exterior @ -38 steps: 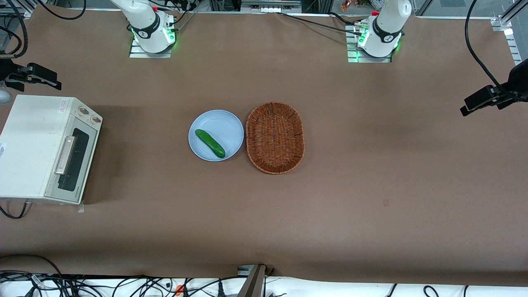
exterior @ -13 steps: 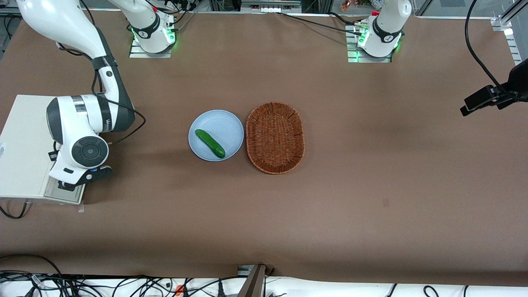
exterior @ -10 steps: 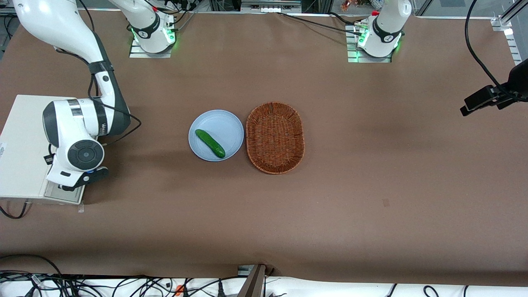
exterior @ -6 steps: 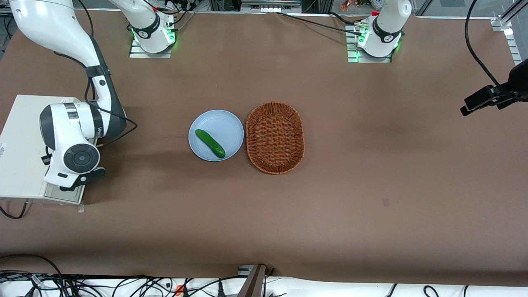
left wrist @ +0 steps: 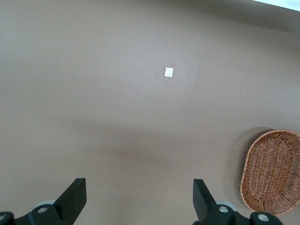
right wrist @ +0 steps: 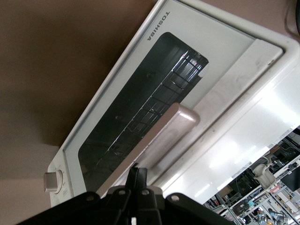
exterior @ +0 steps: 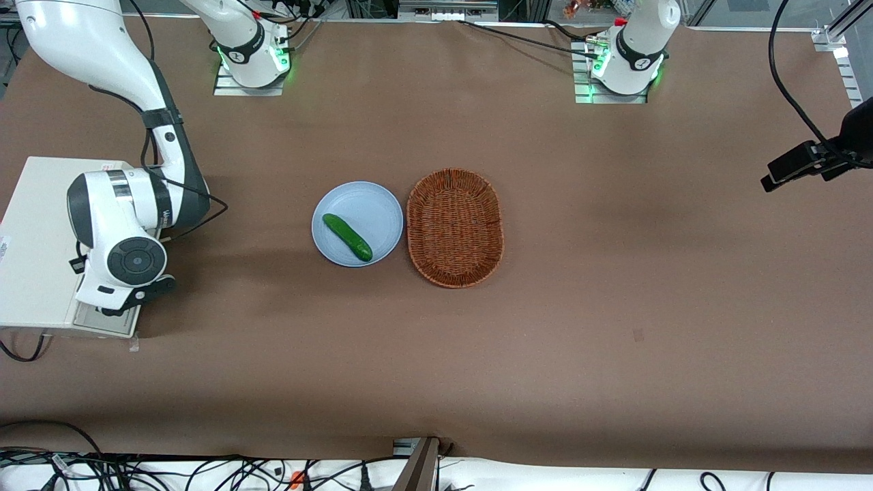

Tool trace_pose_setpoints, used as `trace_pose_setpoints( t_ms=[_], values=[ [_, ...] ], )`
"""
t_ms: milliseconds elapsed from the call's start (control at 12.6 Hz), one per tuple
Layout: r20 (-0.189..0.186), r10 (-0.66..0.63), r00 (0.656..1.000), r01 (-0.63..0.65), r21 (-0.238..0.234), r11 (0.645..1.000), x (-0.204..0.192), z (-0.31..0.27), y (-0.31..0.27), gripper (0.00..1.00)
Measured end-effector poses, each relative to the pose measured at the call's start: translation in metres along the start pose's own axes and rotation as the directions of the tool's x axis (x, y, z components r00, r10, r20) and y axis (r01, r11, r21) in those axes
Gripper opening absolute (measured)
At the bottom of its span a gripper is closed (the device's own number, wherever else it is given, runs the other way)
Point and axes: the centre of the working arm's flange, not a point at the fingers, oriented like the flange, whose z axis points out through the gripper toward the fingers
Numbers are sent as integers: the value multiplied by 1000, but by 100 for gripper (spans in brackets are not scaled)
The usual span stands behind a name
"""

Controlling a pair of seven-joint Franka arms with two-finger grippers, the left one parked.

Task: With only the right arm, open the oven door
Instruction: 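Pull the oven door handle outward and down with the right gripper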

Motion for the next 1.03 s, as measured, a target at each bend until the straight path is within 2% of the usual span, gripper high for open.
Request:
trace_pose_setpoints(
  t_ms=[396,1029],
  values=[
    [-14,11,1000,-10,29,1000,0,-1,0,1],
    [-68,31,997,-24,109,994,8,-12,-15,1]
  ],
)
